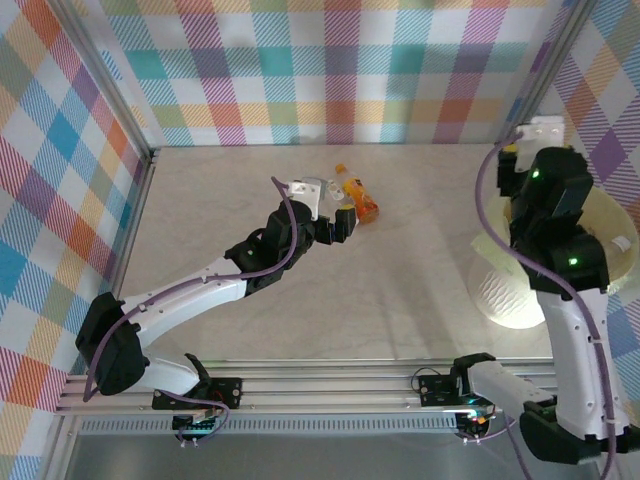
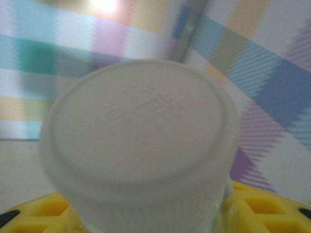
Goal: Put the plastic bottles in the bin
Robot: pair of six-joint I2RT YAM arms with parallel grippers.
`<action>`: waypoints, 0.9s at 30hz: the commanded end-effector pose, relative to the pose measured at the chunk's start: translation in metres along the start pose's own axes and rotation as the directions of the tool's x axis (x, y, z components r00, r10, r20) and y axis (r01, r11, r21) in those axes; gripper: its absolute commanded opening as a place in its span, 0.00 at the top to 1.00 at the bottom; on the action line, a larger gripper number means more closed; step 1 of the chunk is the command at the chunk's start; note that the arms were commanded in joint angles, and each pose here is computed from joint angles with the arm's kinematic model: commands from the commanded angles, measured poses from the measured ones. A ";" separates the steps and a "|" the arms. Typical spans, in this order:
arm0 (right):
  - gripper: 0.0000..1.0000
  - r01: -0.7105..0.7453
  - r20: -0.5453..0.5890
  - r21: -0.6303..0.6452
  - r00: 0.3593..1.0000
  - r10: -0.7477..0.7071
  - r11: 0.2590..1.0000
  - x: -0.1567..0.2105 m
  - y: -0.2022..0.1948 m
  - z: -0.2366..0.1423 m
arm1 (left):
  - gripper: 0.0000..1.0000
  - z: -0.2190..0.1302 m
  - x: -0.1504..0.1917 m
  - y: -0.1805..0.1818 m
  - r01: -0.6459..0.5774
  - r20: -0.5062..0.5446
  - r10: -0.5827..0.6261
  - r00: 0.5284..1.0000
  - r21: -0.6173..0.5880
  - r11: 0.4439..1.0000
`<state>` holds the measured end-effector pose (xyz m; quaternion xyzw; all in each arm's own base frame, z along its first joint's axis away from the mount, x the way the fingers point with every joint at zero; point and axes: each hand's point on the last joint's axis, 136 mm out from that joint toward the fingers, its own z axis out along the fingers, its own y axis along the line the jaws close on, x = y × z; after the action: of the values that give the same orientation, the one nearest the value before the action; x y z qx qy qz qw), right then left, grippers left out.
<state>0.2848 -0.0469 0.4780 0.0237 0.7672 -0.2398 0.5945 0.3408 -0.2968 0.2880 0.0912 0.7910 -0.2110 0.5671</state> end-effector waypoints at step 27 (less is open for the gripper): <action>0.00 -0.182 -0.651 0.015 0.744 0.147 0.983 0.116 -0.006 0.026 | 0.00 0.007 0.005 0.031 0.049 -0.031 -0.052 0.998 -0.094 0.994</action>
<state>0.2777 -0.0986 0.3580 0.1528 0.9301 -0.1680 0.2888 0.3553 -0.2830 0.2678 0.0648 0.8143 -0.1877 0.5454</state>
